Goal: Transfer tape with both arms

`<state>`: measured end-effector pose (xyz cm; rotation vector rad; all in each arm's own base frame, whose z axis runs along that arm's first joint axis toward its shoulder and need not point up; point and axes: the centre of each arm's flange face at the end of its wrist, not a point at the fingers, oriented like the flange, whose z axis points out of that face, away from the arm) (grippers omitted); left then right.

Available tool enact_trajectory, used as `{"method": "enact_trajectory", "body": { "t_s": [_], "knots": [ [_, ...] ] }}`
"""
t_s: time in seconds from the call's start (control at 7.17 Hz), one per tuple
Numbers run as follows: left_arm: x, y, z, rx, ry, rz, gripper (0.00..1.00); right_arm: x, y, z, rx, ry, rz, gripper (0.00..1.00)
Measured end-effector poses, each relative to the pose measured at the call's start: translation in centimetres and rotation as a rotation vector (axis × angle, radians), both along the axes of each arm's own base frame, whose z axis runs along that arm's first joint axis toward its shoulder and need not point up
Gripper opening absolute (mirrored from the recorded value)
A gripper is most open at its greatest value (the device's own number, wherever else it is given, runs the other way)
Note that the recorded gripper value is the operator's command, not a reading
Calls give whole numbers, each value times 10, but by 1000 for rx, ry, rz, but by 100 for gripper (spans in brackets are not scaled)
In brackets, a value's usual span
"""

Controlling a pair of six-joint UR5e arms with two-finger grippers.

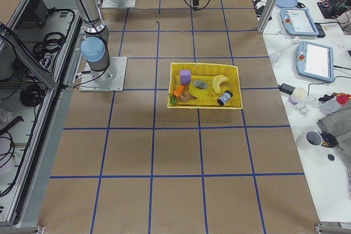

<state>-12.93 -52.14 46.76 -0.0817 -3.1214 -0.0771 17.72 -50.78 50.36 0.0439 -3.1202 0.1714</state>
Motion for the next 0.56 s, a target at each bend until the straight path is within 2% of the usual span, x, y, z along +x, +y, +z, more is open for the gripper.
{"method": "enact_trajectory", "body": {
  "t_s": [0.56],
  "knots": [
    [0,1,2,-3,0,-1,100,-4,0,1,3,-11,-8,100]
  ]
}}
